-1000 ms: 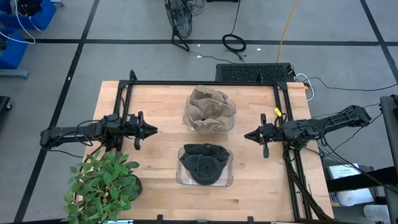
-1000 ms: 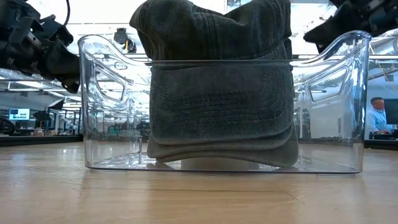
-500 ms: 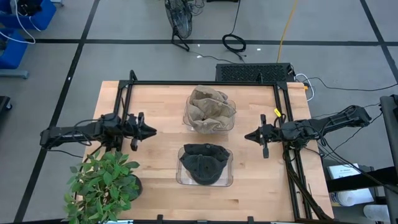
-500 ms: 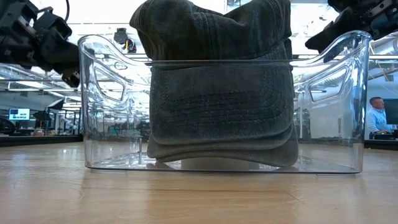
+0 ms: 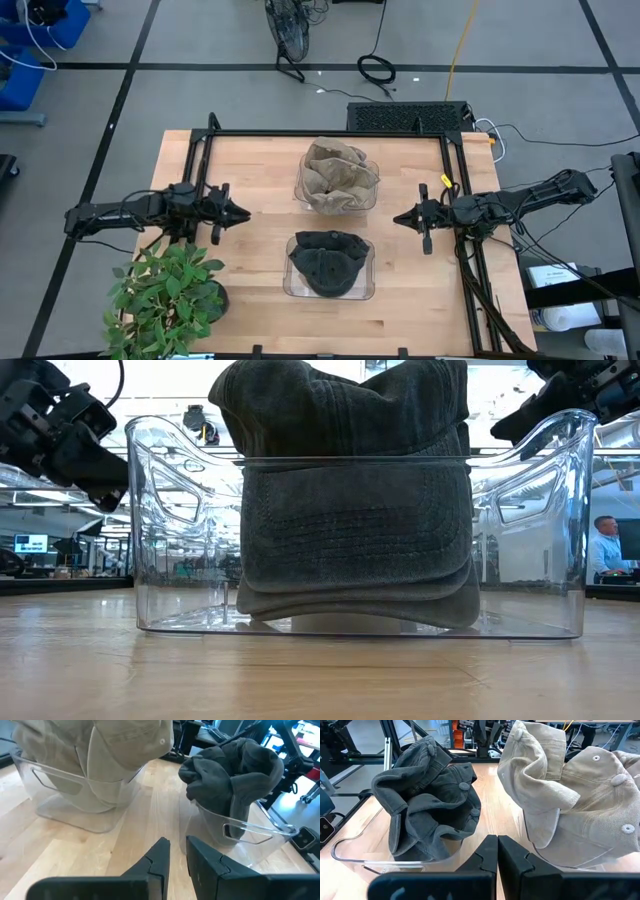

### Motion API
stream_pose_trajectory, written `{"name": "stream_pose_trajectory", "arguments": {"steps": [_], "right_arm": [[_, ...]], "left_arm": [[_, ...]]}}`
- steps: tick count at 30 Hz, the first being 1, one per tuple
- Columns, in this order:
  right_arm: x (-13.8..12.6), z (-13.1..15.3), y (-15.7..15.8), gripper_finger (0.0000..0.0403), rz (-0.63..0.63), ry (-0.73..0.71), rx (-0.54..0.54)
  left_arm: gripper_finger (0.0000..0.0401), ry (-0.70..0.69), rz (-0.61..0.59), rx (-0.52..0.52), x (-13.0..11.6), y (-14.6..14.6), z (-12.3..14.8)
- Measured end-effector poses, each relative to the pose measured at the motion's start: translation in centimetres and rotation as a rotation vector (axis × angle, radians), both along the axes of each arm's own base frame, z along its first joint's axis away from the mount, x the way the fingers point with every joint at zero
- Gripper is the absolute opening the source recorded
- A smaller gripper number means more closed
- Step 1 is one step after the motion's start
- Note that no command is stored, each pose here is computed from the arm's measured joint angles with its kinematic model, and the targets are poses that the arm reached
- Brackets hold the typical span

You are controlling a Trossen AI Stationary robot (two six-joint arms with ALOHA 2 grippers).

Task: Pick & Place hat
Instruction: Return to Home Position

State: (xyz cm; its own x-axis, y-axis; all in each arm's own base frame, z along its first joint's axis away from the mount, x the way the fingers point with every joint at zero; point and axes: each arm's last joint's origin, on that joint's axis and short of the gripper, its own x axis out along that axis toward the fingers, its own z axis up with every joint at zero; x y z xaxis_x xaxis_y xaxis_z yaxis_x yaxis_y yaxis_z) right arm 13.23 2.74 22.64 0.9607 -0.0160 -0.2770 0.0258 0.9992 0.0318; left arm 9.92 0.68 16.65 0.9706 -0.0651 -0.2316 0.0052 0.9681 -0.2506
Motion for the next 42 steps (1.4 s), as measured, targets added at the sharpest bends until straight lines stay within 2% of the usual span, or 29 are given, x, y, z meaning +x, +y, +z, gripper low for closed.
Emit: {"name": "stream_pose_trajectory", "arguments": {"steps": [12,18,25,29,35,42], "right_arm": [[-0.1,-0.3,-0.1,0.0000,-0.023,0.030,-0.019],[-0.5,-1.3,-0.2,0.0000,-0.017,0.136,-0.053],[-1.4,-3.5,-0.3,0.0000,-0.002,0.128,-0.056],[-2.0,-5.3,-0.4,0.0000,0.020,0.028,-0.012],[-2.7,-6.8,-0.4,0.0000,0.142,-0.096,0.030],[-3.7,-5.6,-0.8,0.0000,0.180,-0.293,-0.114]], "left_arm": [[0.0070,0.053,-0.012,0.038,-0.1,0.0,-0.5],[0.0069,0.040,-0.011,0.039,-0.1,0.0,-0.4],[0.0070,0.033,-0.011,0.040,-0.1,0.0,-0.4],[0.0070,0.033,-0.011,0.039,-0.1,0.0,-0.4],[0.0070,0.034,-0.010,0.039,-0.1,0.0,-0.4],[0.0069,0.034,-0.010,0.039,-0.1,0.0,-0.4]]}}
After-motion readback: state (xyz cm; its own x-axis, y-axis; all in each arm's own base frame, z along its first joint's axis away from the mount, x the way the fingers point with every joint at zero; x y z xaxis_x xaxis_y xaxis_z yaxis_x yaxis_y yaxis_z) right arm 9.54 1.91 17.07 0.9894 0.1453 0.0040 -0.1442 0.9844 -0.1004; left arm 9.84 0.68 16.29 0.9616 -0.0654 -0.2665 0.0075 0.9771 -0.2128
